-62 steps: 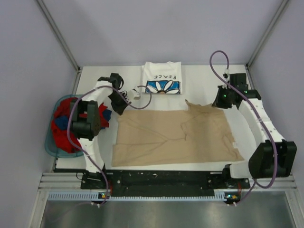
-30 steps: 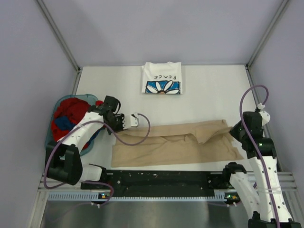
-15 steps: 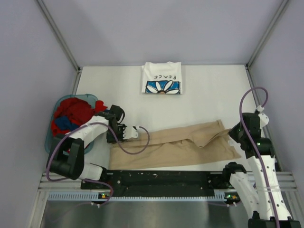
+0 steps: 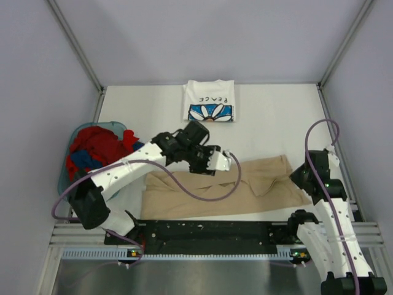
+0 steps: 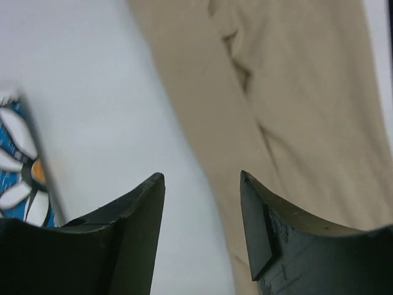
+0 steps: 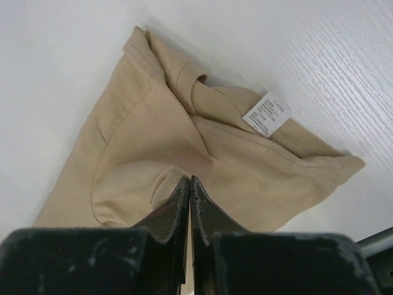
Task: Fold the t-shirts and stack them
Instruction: Fold the other side of the tshirt into a rectangle, then rotate the tshirt 60 degrees, then grab the bottom of the folded rectangular tshirt with both arms
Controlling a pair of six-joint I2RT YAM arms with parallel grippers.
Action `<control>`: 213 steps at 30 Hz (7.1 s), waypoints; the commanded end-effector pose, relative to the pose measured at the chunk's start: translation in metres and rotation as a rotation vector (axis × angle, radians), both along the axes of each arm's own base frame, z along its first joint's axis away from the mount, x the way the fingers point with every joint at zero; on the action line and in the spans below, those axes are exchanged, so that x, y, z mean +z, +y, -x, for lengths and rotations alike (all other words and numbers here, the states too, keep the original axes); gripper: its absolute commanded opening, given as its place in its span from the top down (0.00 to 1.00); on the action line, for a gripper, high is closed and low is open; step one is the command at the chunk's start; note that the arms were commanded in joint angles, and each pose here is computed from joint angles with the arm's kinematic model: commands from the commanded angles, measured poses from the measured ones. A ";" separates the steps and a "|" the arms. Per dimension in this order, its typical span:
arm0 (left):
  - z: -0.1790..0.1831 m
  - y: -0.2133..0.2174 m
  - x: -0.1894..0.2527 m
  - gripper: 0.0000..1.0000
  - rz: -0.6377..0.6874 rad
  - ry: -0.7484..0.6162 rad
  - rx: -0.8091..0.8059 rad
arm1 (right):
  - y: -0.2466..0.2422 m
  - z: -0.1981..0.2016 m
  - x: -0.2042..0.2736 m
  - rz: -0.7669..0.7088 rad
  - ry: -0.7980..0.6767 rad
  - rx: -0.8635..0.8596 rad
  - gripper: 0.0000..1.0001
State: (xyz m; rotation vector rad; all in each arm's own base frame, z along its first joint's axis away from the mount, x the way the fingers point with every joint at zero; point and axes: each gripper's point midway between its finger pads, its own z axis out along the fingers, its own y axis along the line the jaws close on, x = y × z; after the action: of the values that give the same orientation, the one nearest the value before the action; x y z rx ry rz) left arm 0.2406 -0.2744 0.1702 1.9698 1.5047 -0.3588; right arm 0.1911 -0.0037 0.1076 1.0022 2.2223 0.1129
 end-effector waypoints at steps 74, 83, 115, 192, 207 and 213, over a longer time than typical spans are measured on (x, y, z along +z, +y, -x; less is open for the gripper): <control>0.109 -0.176 -0.108 0.98 -0.102 0.200 -0.361 | -0.014 0.013 0.025 -0.032 -0.038 -0.169 0.36; 0.112 -0.173 -0.088 0.62 -0.114 0.203 -0.384 | 0.017 -0.045 0.026 -0.083 -0.160 0.089 0.52; 0.029 0.206 -0.198 0.67 -0.535 0.260 0.683 | -0.041 -0.179 -0.097 0.139 0.307 0.224 0.81; 0.037 0.107 -0.151 0.44 -0.169 0.024 -0.164 | 0.302 0.069 0.016 0.390 -0.932 2.174 0.24; 0.048 0.120 -0.167 1.00 -0.261 0.076 -0.071 | 0.355 0.111 -0.069 0.523 -0.755 2.533 0.37; 0.054 0.114 -0.160 1.00 -0.227 0.117 -0.034 | 0.358 0.116 -0.085 0.499 -0.679 2.566 0.53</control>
State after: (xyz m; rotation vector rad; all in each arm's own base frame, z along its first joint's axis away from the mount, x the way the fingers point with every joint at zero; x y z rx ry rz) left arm 0.2074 -0.1702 0.0177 2.1884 1.5325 -0.2746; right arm 0.0732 0.3372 0.0181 -2.0718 1.2629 0.7099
